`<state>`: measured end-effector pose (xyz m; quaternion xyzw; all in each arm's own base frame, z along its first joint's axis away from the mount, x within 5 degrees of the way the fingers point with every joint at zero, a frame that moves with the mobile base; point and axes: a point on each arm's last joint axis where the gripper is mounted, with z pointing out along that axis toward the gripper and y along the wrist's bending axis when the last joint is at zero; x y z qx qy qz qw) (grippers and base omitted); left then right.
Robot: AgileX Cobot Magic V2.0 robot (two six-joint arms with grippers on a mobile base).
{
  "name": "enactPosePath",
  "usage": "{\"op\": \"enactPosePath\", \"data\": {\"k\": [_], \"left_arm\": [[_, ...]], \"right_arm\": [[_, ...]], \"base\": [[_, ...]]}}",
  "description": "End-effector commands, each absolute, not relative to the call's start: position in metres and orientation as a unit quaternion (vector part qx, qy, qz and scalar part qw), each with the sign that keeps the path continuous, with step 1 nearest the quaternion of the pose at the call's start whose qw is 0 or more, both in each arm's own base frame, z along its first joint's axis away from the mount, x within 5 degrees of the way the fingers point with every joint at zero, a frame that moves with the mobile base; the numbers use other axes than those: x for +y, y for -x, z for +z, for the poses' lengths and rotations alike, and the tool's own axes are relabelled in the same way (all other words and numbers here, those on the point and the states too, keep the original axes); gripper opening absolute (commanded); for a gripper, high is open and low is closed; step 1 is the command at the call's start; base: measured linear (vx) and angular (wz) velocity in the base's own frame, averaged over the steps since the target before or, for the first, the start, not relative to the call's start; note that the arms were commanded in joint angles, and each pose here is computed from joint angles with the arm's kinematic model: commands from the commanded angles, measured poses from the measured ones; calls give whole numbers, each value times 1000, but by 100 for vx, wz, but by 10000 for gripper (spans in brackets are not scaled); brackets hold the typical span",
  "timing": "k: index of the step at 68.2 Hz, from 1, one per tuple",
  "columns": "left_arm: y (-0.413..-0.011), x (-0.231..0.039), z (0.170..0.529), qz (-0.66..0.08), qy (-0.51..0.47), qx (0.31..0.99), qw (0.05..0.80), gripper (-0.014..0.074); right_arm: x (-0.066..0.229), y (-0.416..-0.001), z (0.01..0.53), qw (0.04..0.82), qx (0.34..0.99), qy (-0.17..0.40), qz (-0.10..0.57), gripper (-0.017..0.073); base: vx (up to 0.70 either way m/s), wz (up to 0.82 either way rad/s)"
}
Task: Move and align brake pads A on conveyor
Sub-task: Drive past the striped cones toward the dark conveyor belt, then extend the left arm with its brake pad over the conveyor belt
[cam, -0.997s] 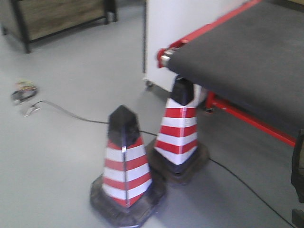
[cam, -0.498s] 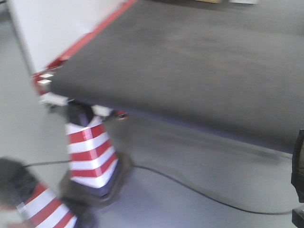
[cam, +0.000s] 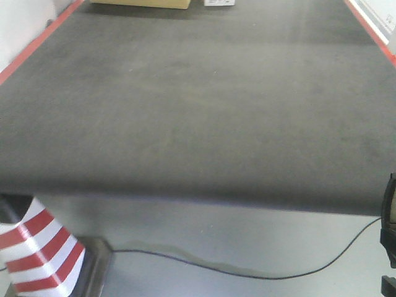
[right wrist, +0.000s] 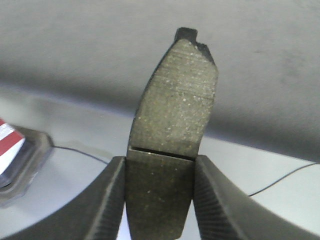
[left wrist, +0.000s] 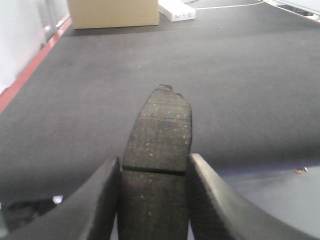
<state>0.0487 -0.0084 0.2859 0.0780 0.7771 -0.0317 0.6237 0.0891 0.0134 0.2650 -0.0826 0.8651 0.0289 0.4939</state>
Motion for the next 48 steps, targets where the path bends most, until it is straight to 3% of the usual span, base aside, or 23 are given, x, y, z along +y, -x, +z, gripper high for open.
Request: {"op": "enactPosePath", "data": {"k": [1,48], "left_arm": [[-50,-9,303,-40,-71,741,667,146],[-50,-9,303,-40,-71,741,667,146]], "right_arm": [[14,-94,281,540,838,80,28,4],[14,-94,281,540,838,80,28,4]], "base": [[28,-21],[28,-14]]}}
